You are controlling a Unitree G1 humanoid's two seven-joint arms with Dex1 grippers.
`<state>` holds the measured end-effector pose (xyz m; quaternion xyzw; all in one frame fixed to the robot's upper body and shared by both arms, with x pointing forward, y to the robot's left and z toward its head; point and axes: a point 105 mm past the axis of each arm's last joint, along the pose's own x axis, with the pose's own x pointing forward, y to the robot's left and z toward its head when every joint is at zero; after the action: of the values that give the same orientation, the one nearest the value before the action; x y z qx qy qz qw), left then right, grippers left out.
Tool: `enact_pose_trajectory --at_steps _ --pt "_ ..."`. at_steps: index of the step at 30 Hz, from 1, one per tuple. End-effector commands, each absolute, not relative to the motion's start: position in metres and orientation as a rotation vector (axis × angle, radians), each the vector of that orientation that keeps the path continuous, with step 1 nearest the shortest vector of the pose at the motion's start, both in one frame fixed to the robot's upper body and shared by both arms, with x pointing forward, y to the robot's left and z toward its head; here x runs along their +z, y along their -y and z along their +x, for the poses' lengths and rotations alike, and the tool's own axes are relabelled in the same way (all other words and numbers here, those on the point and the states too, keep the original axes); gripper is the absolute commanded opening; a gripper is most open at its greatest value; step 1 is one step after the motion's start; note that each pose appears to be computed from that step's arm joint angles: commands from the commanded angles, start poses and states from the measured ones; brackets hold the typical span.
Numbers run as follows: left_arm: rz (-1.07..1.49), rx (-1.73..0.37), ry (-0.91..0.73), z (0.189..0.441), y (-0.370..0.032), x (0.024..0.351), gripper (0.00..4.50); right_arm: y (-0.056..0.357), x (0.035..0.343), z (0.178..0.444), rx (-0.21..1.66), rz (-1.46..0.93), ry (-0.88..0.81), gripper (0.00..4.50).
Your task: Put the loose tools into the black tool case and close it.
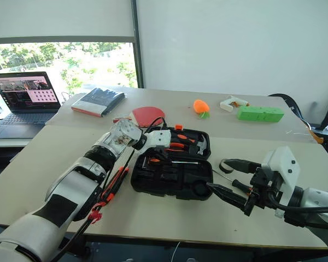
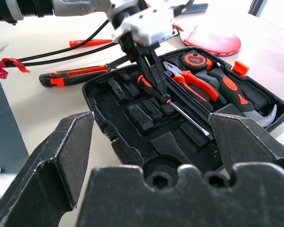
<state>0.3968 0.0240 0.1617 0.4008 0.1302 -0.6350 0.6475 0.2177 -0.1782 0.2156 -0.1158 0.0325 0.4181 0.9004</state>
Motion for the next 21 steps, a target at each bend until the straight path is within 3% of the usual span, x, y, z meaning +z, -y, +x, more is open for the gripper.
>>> enact_pose_trajectory --at_steps 1,21 --pt "0.994 -1.427 -0.238 0.399 -0.019 0.171 0.01 0.178 0.226 0.216 0.853 -0.274 -0.009 4.5" --pt "1.233 -1.402 -0.315 0.401 -0.03 0.126 0.01 0.178 0.226 0.217 0.837 -0.258 0.001 4.5"
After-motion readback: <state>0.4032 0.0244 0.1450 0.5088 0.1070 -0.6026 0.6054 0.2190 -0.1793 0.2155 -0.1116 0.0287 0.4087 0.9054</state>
